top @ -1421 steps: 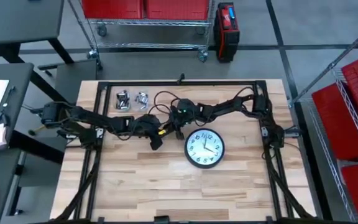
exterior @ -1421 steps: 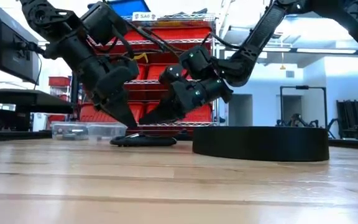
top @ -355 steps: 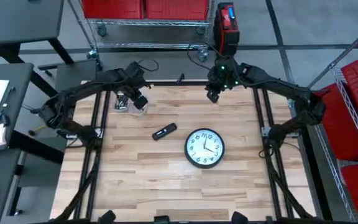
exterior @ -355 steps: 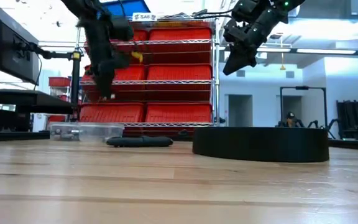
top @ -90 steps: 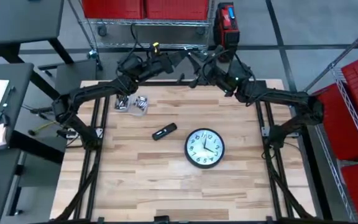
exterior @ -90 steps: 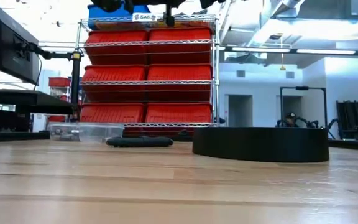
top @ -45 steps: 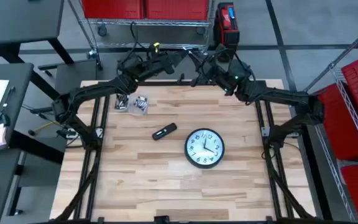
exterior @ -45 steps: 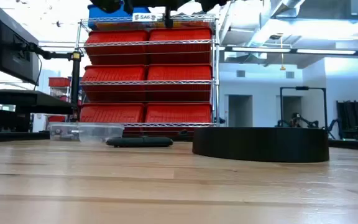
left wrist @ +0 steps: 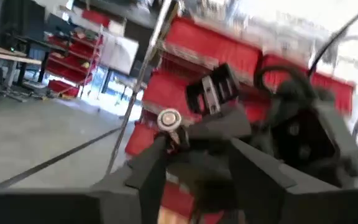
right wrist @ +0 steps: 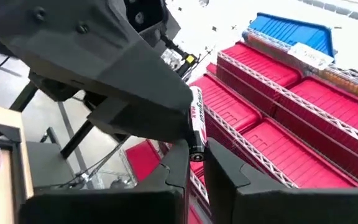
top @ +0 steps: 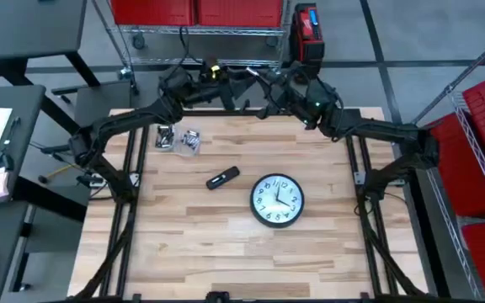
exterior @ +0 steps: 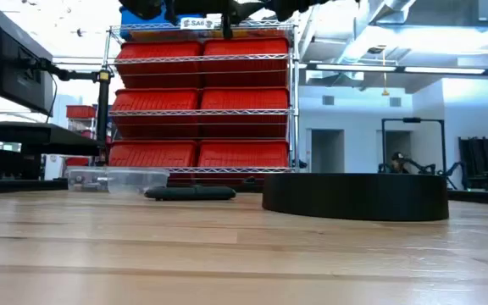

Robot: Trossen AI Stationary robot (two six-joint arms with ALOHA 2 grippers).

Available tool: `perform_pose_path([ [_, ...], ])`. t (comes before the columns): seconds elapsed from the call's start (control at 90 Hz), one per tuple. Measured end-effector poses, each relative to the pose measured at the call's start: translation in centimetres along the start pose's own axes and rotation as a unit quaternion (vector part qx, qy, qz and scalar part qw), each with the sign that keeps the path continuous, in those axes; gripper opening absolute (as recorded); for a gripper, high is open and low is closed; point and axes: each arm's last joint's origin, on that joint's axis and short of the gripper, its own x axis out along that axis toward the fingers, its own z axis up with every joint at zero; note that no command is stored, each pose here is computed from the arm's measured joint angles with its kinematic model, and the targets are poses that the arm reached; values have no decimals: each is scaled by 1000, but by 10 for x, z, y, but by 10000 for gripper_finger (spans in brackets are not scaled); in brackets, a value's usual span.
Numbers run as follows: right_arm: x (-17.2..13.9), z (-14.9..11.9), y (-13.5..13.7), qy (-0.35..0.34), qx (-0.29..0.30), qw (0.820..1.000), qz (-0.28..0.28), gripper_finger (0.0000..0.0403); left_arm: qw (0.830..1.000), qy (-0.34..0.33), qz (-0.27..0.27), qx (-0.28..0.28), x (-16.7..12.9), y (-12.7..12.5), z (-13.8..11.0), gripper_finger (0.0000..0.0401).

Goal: Insert battery
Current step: Insert the silver battery into the remote

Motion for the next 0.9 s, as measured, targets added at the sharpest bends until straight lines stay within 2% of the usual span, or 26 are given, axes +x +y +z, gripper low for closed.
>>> perform_pose_path([
  [0.078, 0, 0, 0, 2, 12, 1000, 3, 16, 997, 63, 14, 42, -9, 4, 0, 173],
  [0.178, 0, -2, 3, 5, 26, 999, 26, 16, 985, 141, 40, 88, -28, 1, 5, 174],
  [0.344, 1, -11, 8, 13, 54, 994, 93, 16, 948, 267, 115, 128, -64, -11, 9, 172],
  [0.433, 1, -20, 10, 27, 89, 985, 143, 16, 924, 328, 156, 116, -82, -19, 7, 172],
  [0.489, 2, -26, 10, 35, 113, 978, 173, 16, 909, 363, 185, 89, -92, -24, 4, 172],
  [0.567, 2, -34, 9, 46, 147, 966, 210, 17, 879, 419, 223, 48, -105, -28, -3, 172],
  [0.689, 8, -51, 20, 74, 183, 939, 283, 17, 836, 488, 249, 0, -120, -37, -24, 172],
  [0.8, 16, -68, 42, 94, 196, 911, 351, 18, 820, 514, 249, -26, -129, -47, -52, 172],
  [0.9, 21, -79, 69, 111, 203, 885, 405, 18, 818, 516, 250, -36, -137, -58, -79, 172],
])
